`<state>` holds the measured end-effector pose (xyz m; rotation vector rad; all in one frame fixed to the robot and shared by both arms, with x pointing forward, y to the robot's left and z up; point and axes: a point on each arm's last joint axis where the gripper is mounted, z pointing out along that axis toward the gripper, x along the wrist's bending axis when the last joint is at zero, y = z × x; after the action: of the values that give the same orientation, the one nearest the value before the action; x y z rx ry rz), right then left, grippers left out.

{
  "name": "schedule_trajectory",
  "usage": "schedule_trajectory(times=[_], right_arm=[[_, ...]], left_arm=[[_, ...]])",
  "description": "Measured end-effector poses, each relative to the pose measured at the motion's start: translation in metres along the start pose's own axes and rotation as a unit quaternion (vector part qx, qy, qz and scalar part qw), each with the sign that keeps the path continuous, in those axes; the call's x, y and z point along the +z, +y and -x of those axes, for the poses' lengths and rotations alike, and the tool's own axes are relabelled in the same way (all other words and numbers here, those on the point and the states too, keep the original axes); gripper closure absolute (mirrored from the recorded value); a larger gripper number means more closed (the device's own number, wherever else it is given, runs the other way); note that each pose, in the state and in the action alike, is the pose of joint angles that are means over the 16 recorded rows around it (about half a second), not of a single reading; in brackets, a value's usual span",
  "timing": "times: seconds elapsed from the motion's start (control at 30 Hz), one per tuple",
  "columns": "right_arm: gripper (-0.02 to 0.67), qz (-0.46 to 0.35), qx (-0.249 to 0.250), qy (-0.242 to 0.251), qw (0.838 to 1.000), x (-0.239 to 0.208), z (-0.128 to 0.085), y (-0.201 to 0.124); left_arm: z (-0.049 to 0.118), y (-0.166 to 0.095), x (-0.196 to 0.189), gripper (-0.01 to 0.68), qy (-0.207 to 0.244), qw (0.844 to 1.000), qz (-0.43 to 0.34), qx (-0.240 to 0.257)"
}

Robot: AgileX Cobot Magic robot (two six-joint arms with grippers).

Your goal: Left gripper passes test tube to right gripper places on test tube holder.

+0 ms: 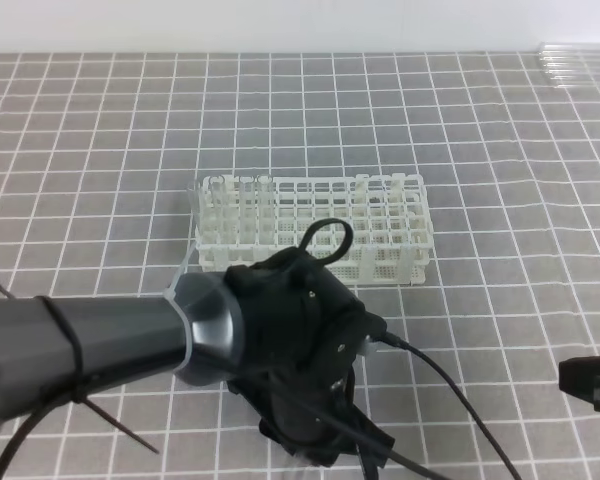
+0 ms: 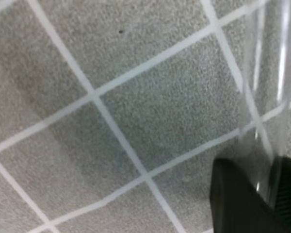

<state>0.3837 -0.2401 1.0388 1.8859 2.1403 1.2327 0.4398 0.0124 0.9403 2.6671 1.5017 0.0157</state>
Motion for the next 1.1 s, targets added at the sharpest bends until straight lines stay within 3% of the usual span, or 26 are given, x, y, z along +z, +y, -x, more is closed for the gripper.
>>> schedule_trajectory(times=[0.27, 0.63, 1.1], right_arm=[[0.662, 0.001, -0.002, 0.003, 1.000, 0.000, -0.001, 0.000], [0.662, 0.001, -0.004, 0.009, 1.000, 0.000, -0.002, 0.000], [0.662, -0.014, -0.006, 0.020, 1.000, -0.002, -0.005, -0.001]], left_arm=[[-0.002, 0.000, 0.000, 0.546, 0.014, 0.999, -0.001, 0.041], [-0.002, 0.003, -0.007, 0.585, 0.016, 0.996, 0.014, 0.085], [-0.004, 0.003, -0.085, 0.608, -0.012, 0.984, 0.137, 0.115]])
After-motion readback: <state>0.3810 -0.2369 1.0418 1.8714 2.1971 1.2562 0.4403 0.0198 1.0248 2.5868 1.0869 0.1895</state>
